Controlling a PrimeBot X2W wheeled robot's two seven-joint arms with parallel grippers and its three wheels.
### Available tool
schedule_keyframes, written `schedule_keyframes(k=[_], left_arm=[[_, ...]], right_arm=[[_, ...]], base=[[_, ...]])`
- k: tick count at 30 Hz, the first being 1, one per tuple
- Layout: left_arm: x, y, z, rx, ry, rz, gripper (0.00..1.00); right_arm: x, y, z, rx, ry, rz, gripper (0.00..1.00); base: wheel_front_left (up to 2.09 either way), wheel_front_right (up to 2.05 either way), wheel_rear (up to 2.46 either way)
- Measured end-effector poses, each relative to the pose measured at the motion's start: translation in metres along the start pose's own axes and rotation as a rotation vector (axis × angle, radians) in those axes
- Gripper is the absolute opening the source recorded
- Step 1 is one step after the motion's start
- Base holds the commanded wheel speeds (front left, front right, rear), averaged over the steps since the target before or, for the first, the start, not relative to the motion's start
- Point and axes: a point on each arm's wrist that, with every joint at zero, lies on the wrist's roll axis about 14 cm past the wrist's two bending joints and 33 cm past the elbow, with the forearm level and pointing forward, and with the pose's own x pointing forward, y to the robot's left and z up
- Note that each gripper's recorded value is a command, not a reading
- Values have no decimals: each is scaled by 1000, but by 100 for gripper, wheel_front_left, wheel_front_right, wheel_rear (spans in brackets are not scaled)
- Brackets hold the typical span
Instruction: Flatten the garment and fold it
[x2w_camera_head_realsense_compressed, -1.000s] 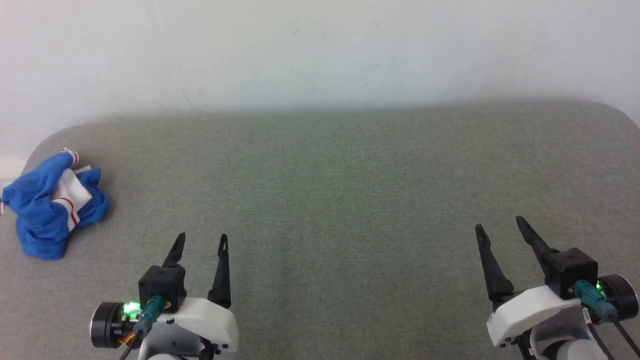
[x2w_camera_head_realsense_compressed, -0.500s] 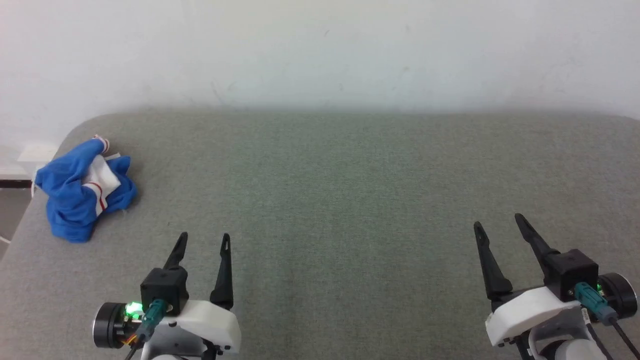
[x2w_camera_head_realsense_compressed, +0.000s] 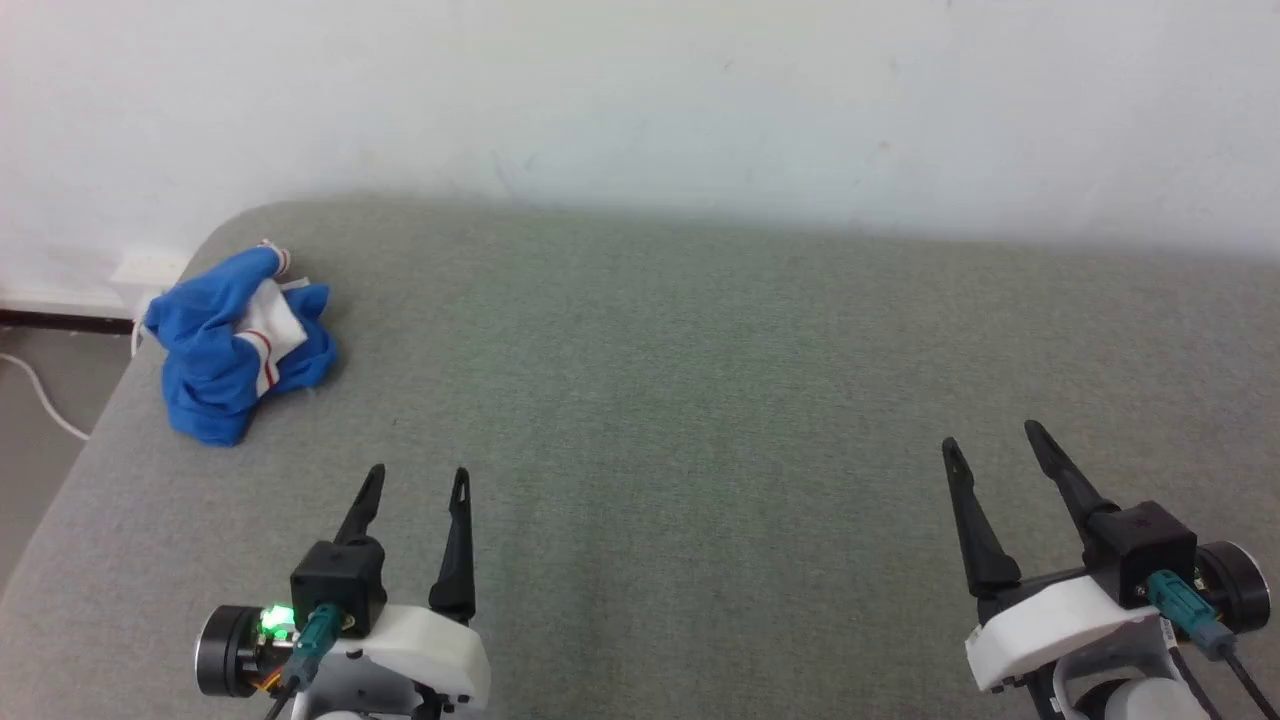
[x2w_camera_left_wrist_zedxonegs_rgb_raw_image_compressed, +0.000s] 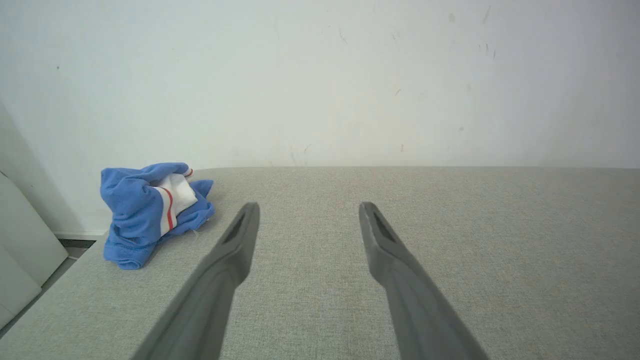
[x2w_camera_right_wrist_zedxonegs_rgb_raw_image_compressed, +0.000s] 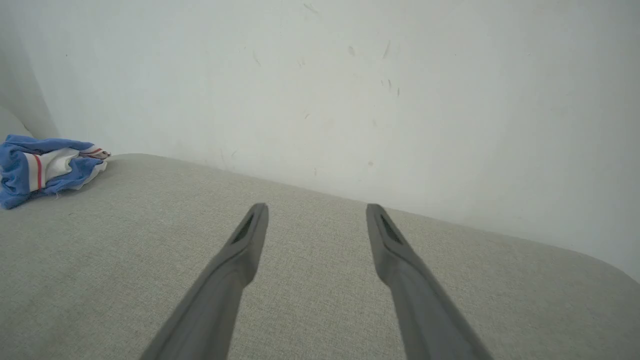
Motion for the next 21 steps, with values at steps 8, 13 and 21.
schedule_keyframes(k=[8, 13, 21], left_arm=[[-10, 15, 1, -2, -12, 52, 100], [-17, 23, 1, -2, -18, 79, 100], [-27, 34, 1, -2, -26, 118, 100]], right_arm=[[10, 20, 3, 3, -22, 62, 100], [15, 29, 4, 5, -31, 91, 100], [22, 45, 5, 10, -43, 141, 100]], base=[[0, 0, 0], [0, 0, 0], [0, 0, 0]])
